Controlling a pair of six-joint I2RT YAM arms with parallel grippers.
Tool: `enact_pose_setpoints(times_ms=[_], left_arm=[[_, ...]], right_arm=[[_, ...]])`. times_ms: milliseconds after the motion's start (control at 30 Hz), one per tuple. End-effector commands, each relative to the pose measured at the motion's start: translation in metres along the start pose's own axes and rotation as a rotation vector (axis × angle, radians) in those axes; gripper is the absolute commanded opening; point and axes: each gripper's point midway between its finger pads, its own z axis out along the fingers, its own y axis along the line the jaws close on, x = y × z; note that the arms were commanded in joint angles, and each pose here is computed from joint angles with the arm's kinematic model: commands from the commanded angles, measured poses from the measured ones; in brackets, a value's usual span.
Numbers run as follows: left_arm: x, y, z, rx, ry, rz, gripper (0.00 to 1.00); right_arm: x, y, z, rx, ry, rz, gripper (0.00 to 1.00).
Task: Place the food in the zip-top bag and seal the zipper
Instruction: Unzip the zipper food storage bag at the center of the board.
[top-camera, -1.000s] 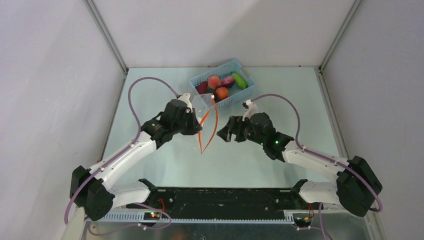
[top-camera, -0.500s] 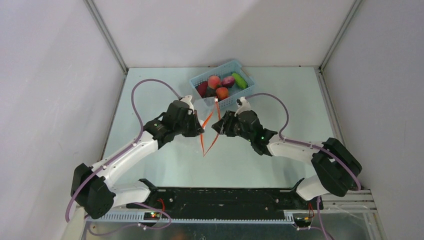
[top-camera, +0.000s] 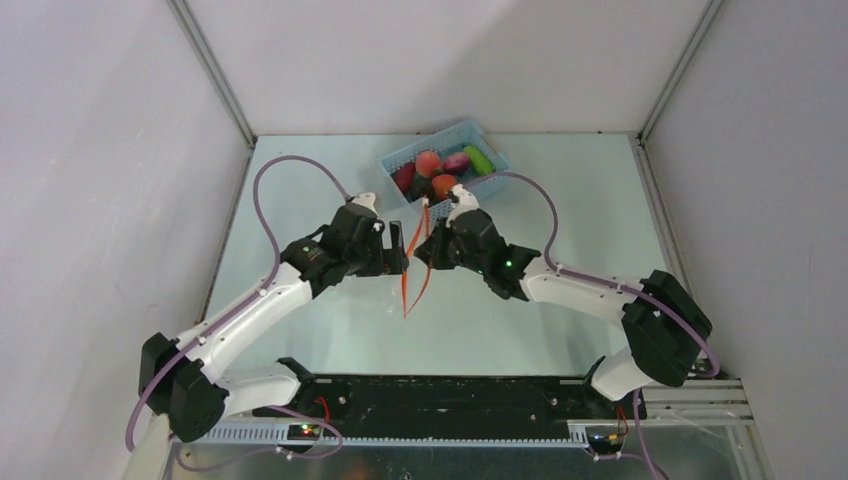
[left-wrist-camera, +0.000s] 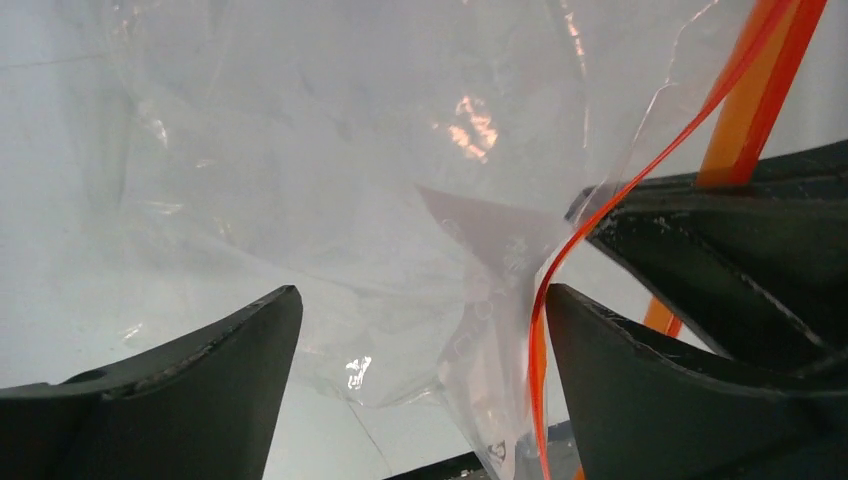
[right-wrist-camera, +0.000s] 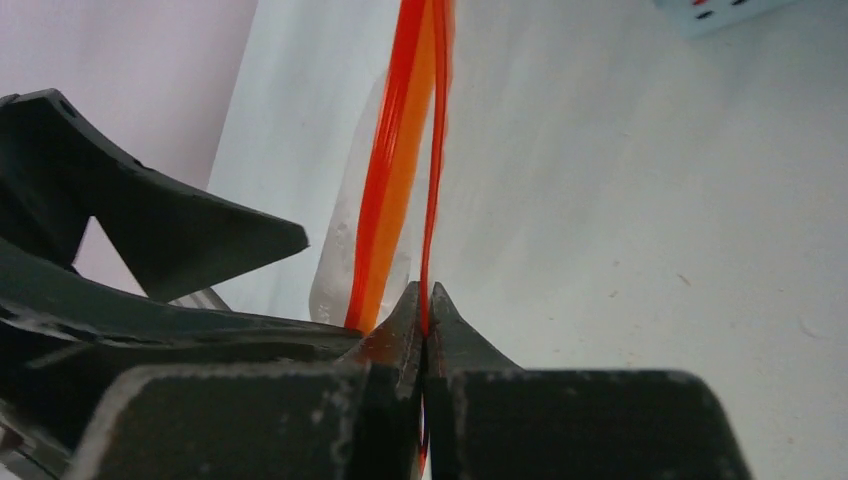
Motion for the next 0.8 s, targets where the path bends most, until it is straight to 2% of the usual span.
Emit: enact_pose_setpoints(times_ms=[0, 133, 233, 400, 600, 767], left_arm=[[-0.018, -0.001, -0.012, -0.019, -0.048, 0.053, 0.99], [-0.014, -0.013, -0.011, 0.041, -0.025, 0.073, 1.00], [-0.011, -0.012, -0.008, 0.031, -0.018, 0.092, 1.00], [-0.011, 0.008, 0.001, -0.112, -0.012, 0.079, 0.97], [-0.024, -0.003, 0.001, -0.164, -0.041, 0.130, 0.90], [-0.031, 0.011, -0.008, -0.272, -0.056, 0.142, 0.83]], right_arm=[[0.006, 0.011, 0.002, 0.093, 0.090, -0.073, 0.00], [0.012, 0.015, 0.004, 0.147, 0.158, -0.067, 0.00], [0.014, 0.023, 0.005, 0.114, 0.181, -0.051, 0.00], [0.011, 0.044, -0.002, 0.024, 0.195, -0.033, 0.00], [0.010, 0.056, -0.010, -0.026, 0.218, -0.016, 0.00], [0.005, 0.040, -0.014, 0.025, 0.217, -0.031, 0.00]])
